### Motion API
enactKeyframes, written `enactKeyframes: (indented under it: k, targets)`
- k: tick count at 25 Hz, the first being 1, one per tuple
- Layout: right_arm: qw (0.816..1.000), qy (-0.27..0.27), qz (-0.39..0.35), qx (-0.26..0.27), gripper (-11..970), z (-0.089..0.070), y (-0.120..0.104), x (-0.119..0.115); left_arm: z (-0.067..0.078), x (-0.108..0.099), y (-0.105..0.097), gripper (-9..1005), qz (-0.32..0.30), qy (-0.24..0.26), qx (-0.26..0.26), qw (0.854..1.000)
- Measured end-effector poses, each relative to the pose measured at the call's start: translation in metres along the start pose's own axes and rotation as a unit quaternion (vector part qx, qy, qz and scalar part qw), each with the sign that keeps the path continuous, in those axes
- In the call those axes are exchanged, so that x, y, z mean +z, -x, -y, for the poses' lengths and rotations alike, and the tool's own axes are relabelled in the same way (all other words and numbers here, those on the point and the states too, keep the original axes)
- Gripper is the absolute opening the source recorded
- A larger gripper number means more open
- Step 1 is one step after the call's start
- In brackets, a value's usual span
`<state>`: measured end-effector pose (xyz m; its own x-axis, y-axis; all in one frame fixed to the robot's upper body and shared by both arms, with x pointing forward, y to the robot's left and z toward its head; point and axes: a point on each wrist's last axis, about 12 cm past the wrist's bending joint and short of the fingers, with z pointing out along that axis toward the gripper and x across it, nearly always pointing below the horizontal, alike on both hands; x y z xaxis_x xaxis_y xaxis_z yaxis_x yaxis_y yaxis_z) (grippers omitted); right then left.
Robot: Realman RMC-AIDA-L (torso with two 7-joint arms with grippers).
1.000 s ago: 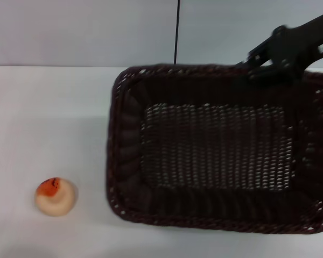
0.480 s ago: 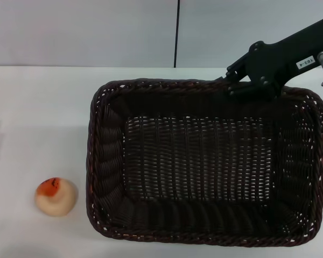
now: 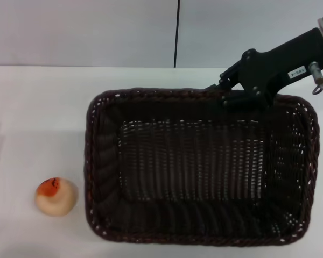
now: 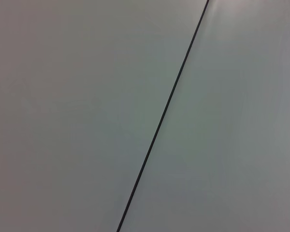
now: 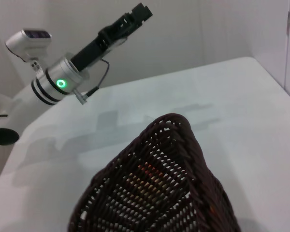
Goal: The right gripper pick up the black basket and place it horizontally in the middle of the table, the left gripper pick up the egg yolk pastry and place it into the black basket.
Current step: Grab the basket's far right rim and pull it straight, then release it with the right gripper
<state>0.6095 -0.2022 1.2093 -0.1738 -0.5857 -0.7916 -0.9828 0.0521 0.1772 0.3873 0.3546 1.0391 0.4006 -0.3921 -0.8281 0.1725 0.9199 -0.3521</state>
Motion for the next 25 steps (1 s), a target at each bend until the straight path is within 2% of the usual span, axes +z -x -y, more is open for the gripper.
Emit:
enactKeyframes:
  k: [21, 25]
  targets:
    - [1.000, -0.019, -0.011, -0.009, 228, 0.009, -0.014, 0.015, 0.008, -0.006, -0.006, 677, -0.009, 0.000, -0.024, 1.000]
    - [1.000, -0.023, -0.010, -0.006, 330, 0.009, -0.017, 0.020, 0.008, -0.007, -0.006, 677, -0.014, -0.001, -0.025, 1.000]
